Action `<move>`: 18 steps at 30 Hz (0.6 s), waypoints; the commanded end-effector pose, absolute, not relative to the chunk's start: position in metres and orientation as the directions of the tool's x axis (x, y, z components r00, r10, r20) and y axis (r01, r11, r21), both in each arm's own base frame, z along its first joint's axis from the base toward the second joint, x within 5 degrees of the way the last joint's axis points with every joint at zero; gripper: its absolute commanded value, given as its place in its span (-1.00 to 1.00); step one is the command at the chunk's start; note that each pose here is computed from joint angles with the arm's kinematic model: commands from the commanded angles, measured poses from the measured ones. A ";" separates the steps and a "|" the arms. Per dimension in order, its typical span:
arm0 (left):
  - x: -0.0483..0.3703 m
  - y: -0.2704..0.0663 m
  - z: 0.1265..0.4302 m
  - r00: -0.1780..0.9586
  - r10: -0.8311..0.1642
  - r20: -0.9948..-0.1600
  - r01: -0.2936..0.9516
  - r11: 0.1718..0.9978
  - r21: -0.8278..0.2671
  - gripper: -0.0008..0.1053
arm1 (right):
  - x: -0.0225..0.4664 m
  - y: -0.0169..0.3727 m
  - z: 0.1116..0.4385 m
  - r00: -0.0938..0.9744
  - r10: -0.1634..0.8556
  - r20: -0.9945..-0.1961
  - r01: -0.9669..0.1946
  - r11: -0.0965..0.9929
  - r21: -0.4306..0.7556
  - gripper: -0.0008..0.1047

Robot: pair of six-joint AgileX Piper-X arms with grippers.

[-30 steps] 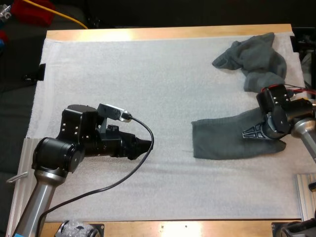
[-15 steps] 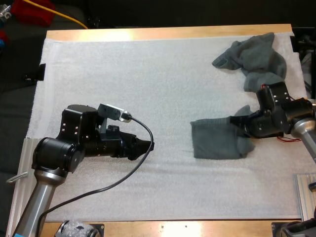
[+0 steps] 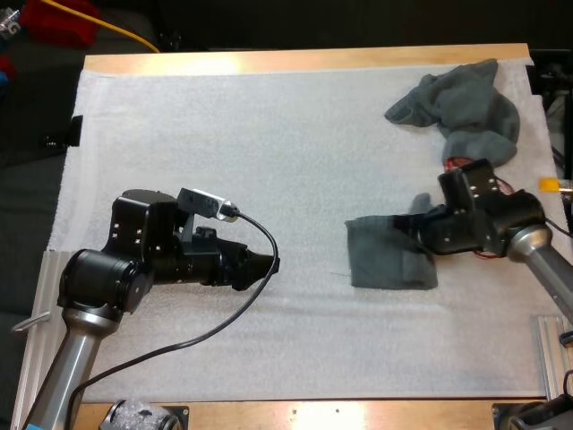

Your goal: Pick towel from pile, fold and stack

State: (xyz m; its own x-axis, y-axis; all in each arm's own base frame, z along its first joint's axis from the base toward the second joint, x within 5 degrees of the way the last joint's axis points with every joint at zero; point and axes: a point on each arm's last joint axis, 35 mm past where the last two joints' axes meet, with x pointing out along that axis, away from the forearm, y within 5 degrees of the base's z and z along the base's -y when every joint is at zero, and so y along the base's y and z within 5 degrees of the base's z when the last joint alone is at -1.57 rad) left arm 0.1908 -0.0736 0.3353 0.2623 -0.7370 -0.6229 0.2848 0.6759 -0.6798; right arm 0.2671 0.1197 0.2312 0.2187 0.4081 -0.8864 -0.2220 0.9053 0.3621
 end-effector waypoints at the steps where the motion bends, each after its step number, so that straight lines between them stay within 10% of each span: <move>1: 0.189 -0.074 0.338 0.256 -0.748 -0.613 0.294 0.664 -0.688 0.31 | 0.270 0.124 0.229 0.225 0.414 -0.882 -0.219 0.904 0.368 -0.97; 18: 0.188 -0.075 0.339 0.224 -0.779 -0.585 0.304 0.627 -0.717 0.31 | 0.279 0.153 0.174 0.171 0.260 -0.950 -0.174 0.957 0.231 -0.90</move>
